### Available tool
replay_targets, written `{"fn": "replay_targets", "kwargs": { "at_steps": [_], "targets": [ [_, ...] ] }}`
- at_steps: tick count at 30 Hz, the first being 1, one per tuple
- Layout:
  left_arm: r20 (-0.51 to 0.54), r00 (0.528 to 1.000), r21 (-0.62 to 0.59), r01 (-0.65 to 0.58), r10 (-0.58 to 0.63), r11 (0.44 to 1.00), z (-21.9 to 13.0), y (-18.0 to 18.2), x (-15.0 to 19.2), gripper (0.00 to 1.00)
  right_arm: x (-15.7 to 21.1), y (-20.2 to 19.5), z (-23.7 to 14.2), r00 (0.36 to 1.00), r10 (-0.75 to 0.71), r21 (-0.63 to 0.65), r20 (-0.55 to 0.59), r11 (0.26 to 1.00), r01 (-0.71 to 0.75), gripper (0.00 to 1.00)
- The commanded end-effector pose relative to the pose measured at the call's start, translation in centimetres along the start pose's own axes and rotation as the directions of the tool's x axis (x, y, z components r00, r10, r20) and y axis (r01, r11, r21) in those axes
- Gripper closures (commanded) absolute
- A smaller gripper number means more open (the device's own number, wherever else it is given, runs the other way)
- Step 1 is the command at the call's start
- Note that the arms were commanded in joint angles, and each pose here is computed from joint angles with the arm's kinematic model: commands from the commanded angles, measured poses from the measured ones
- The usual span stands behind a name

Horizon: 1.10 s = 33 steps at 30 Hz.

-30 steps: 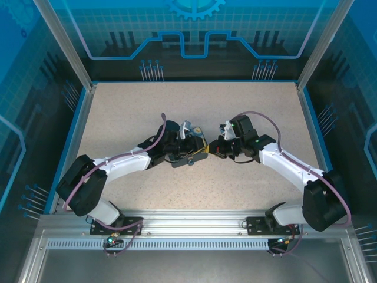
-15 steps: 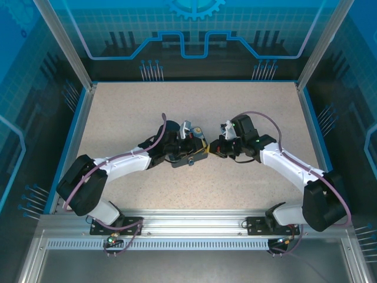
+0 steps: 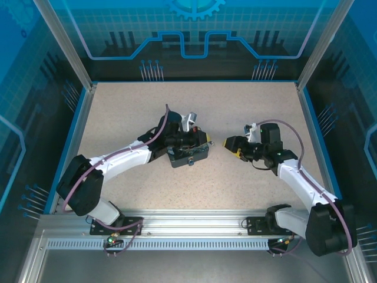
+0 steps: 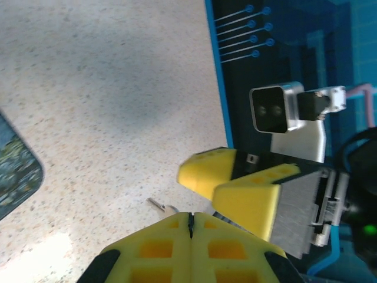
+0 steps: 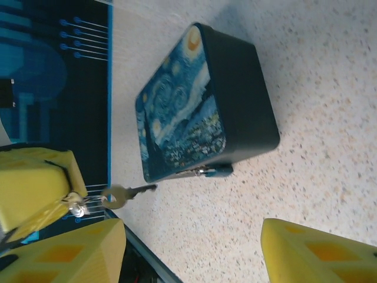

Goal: Unlock the padlock with the key

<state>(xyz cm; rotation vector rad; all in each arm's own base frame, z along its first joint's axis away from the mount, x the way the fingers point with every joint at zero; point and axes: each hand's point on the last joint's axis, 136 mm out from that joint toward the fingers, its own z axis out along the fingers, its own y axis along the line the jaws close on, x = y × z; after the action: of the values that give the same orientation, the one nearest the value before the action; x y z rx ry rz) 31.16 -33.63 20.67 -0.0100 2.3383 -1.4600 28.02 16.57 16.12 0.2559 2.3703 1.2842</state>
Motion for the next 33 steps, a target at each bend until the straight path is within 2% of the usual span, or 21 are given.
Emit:
{"fn": "replay_targets", "kwargs": {
  "at_steps": [1, 7, 14, 25, 33],
  "targets": [
    [-0.066, 0.994, 0.065, -0.083, 0.087, 0.994, -0.4, -1.5, -0.2, 1.00, -1.7, 3.3, -0.9, 0.986, -0.150, -0.136, 0.066, 0.978, 0.158, 0.39],
    [-0.058, 0.981, 0.120, -0.177, 0.185, 0.977, -0.6, -2.7, -1.2, 1.00, -3.3, 5.8, -1.1, 0.977, -0.181, -0.226, 0.114, 0.953, 0.203, 0.44],
    [-0.039, 0.977, 0.174, -0.201, 0.211, 0.964, -0.2, -3.4, -2.0, 1.00, -5.4, 7.9, -1.0, 0.972, -0.174, -0.294, 0.158, 0.931, 0.215, 0.50],
    [0.038, 0.991, 0.255, -0.137, 0.132, 0.957, 0.3, -3.9, -3.7, 1.00, -5.6, 9.1, 0.4, 0.978, -0.146, -0.349, 0.147, 0.918, 0.190, 0.57],
    [0.048, 0.993, 0.256, -0.117, 0.108, 0.960, 0.6, -3.5, -4.1, 1.00, -4.7, 9.8, 1.4, 0.979, -0.161, -0.370, 0.121, 0.909, 0.195, 0.64]
  ]
}}
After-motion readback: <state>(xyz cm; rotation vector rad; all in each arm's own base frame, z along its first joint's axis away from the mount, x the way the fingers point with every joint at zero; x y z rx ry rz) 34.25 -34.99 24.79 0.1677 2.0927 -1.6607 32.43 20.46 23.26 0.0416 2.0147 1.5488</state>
